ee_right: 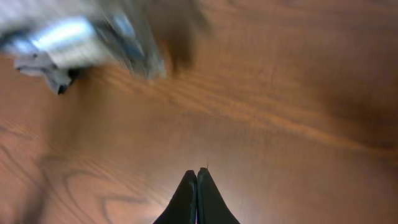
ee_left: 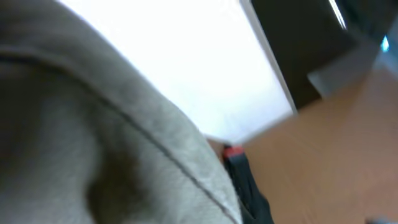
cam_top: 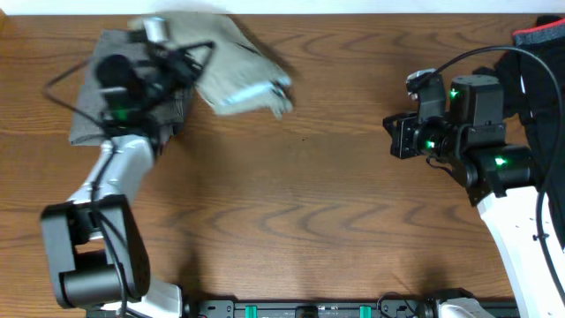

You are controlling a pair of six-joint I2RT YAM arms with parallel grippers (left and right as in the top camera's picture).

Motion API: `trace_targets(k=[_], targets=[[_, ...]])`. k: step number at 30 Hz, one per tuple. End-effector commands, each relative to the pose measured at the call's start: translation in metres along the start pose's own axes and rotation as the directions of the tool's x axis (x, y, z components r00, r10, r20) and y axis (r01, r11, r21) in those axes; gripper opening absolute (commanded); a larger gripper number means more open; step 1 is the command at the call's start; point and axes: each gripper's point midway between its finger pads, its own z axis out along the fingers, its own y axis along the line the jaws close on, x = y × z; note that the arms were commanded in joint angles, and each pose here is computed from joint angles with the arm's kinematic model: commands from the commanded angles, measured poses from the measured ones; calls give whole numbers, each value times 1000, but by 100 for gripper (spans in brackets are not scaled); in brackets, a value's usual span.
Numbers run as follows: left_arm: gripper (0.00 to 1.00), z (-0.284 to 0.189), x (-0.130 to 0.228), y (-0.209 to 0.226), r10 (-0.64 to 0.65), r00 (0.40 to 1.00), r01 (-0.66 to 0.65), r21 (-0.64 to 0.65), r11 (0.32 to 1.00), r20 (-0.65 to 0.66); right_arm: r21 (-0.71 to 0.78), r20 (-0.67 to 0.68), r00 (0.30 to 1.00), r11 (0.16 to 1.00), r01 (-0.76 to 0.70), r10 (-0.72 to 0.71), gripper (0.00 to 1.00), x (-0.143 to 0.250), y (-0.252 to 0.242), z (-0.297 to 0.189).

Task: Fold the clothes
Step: 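Lay the khaki shorts on top of the grey shorts with the left gripper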

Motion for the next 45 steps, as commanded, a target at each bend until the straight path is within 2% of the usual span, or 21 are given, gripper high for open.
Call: trace_targets(k=[1, 6, 9, 13, 22, 27, 37, 42, 45], targets=[[6, -32, -67, 1, 75, 983, -67, -57, 996, 169, 9, -17, 1000, 1000, -16, 16, 1, 4, -3, 1], [6, -85, -130, 38, 147, 930, -80, -205, 976, 337, -9, -27, 999, 1000, -19, 19, 1, 6, 0, 1], [6, -106, -149, 61, 161, 905, -58, -260, 964, 393, -41, -31, 999, 999, -20, 19, 1, 7, 5, 1], [6, -111, -164, 75, 150, 889, -46, -241, 969, 432, -44, -36, 999, 999, -23, 21, 1, 8, 6, 1], [6, -97, -205, 61, 213, 857, -124, -212, 969, 470, -55, -63, 998, 998, -21, 18, 1, 15, 13, 3], [6, -79, -194, 83, 176, 872, -82, -218, 973, 456, -60, -67, 998, 998, -16, 12, 1, 15, 15, 3], [6, -51, -144, 179, 53, 914, 66, -277, 959, 402, -52, -104, 994, 997, -49, 43, 1, 24, 14, 3], [6, -51, -130, 176, 11, 948, 65, -228, 972, 319, -52, -102, 994, 997, -50, 45, 1, 24, 15, 3], [6, -53, -123, 178, -82, 951, 146, -200, 969, 297, -52, -102, 994, 997, -50, 45, 1, 24, 14, 3]])
